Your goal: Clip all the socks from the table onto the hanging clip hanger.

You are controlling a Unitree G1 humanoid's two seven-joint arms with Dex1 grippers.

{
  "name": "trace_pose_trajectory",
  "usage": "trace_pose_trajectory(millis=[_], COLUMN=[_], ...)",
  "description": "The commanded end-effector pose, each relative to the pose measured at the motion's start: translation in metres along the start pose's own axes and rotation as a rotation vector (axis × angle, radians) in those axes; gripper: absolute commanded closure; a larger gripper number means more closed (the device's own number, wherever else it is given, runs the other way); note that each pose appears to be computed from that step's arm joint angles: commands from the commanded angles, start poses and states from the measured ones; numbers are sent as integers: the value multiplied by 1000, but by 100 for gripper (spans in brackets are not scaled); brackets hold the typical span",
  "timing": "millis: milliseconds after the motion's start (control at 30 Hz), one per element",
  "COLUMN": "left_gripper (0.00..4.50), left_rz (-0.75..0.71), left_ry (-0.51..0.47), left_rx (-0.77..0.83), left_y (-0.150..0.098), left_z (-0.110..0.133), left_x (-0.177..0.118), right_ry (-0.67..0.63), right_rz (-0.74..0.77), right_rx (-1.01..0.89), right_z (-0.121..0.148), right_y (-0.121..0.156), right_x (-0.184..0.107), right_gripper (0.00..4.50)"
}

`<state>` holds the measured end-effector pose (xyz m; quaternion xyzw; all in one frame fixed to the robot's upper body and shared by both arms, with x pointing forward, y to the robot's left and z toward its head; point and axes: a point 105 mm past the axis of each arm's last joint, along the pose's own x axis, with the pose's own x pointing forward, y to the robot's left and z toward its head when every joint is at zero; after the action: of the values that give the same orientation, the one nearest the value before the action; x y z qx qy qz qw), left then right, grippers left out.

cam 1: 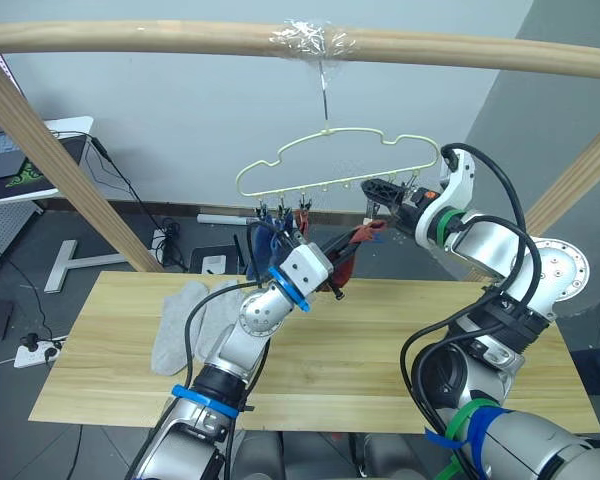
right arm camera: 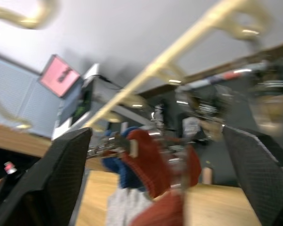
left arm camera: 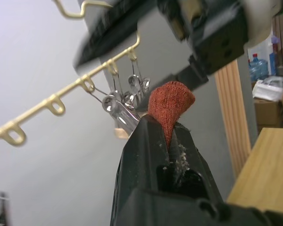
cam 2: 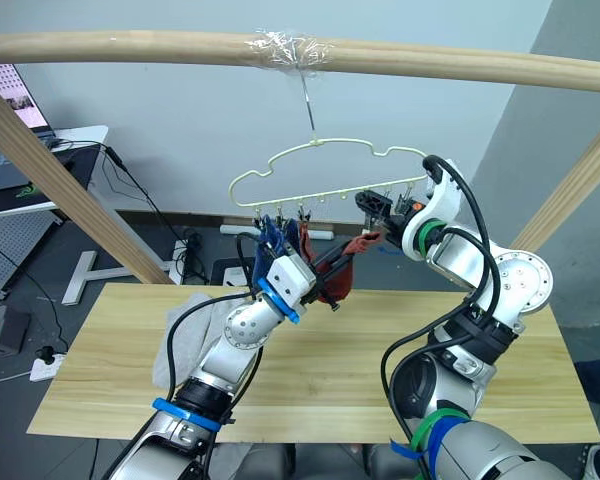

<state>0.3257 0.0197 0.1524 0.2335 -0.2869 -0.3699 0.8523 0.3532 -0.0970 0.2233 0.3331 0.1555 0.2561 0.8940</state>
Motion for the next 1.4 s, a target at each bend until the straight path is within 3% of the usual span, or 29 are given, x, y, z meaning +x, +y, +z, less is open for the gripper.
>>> trace_pose_trajectory(millis=[33, 133, 233, 533, 600, 733, 833, 900, 1033, 1400], left_gripper=[450, 378, 292, 18, 18, 14, 14, 14, 14, 14], left_rz=[28, 90, 77, -4, -24, -23, 18, 26, 31, 41], left_ry=[23, 95, 136, 193, 190, 176, 172, 174, 175, 177], left_rx=[-165, -378, -452, -404, -403, -342, -329, -327, -327, -312], left_y=[1, 4, 4, 20, 22, 36, 47, 49, 47, 47], left_z=[-1, -16, -22, -21, -18, -8, -5, -5, -3, -1], left_x=[3, 3, -1, -35, -39, -41, -40, -39, -40, -42], right_ry=[-66, -86, -114, -255, -291, -365, -412, -424, -429, -451], right_rz=[90, 82, 25, -69, -87, -133, -175, -184, -204, -227], right_rx=[-157, -308, -494, -782, -796, -831, -825, -822, -819, -801], right_z=[13, 13, 3, -37, -41, -41, -35, -33, -32, -22], right_y=[17, 19, 15, 2, -2, -7, -12, -16, -21, -26], right_x=[-23, -39, -49, -35, -30, -17, -11, -7, 0, 21], right_gripper=[5, 0, 0, 0, 0, 91, 91, 120, 246, 246])
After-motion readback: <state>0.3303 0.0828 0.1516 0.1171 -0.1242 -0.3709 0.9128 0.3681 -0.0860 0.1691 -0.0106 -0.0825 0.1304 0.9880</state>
